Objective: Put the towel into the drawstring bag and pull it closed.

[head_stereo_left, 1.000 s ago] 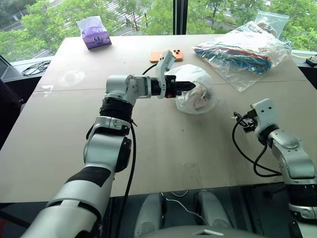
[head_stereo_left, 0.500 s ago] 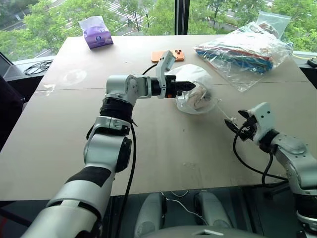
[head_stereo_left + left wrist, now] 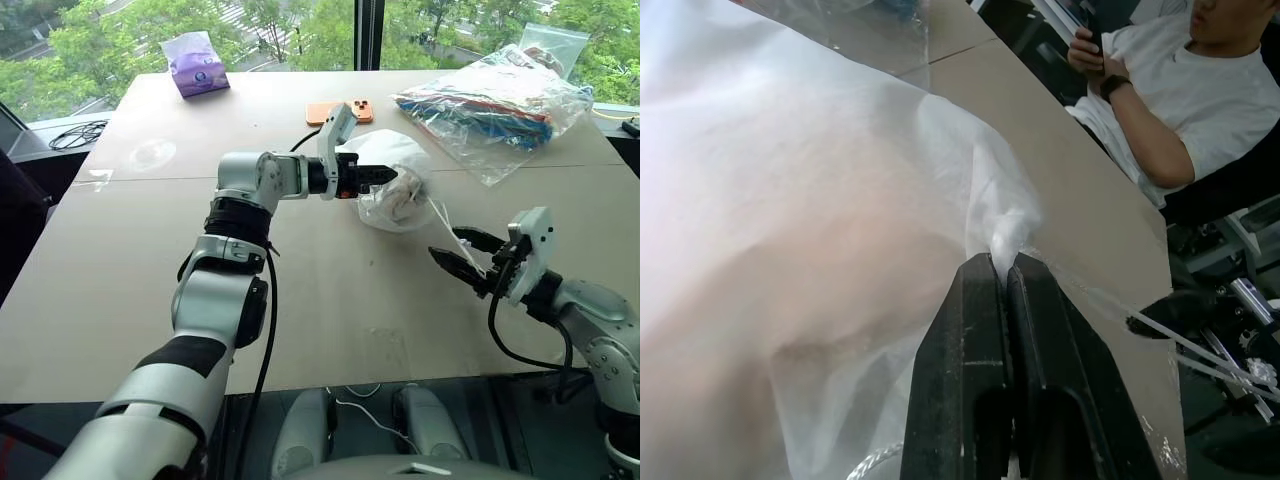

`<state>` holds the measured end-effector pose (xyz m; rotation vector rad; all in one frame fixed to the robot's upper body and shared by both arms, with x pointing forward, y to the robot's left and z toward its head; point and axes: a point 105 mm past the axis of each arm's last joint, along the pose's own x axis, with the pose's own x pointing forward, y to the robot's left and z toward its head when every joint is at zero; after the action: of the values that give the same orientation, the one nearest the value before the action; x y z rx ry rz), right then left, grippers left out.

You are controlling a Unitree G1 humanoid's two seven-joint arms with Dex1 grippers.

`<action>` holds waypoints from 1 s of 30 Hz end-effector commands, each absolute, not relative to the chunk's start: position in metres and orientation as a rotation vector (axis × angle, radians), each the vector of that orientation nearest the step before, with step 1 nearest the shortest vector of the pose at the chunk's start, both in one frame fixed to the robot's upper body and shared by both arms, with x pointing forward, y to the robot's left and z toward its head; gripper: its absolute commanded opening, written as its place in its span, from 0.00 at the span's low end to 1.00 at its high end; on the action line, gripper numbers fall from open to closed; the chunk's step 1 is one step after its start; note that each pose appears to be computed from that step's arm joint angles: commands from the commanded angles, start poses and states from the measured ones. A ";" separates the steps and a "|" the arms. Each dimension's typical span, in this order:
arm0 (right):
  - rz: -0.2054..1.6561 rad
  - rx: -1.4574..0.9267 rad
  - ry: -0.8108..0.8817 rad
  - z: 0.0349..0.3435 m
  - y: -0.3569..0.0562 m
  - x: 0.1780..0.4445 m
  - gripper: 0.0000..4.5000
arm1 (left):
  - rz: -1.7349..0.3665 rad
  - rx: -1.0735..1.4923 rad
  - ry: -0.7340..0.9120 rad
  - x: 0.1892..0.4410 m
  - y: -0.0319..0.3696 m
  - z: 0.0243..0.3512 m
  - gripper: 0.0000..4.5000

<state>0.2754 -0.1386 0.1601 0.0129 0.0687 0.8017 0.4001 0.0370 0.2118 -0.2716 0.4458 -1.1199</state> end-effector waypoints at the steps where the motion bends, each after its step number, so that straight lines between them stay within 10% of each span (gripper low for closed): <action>1: 0.806 0.003 -0.004 0.178 -0.138 0.274 0.74 | -1.138 -0.264 0.402 0.399 0.036 0.223 0.00; 11: 0.696 0.036 -0.175 0.210 -0.147 0.289 0.74 | -1.140 -0.258 0.410 0.399 0.035 0.220 0.00; 19: 0.662 0.039 -0.157 0.207 -0.155 0.290 0.01 | -1.135 -0.255 0.411 0.400 0.035 0.219 0.00; 29: 0.314 0.111 -0.219 0.218 -0.214 0.321 0.01 | -1.139 -0.232 0.315 0.402 0.049 0.219 0.00; 30: 0.309 0.121 -0.217 0.217 -0.215 0.322 0.00 | -1.145 -0.222 0.299 0.401 0.051 0.220 0.13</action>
<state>0.3237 -0.2077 0.2047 0.1183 -0.1582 0.3430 0.4020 0.0467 0.1992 -0.2589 0.4035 -1.1160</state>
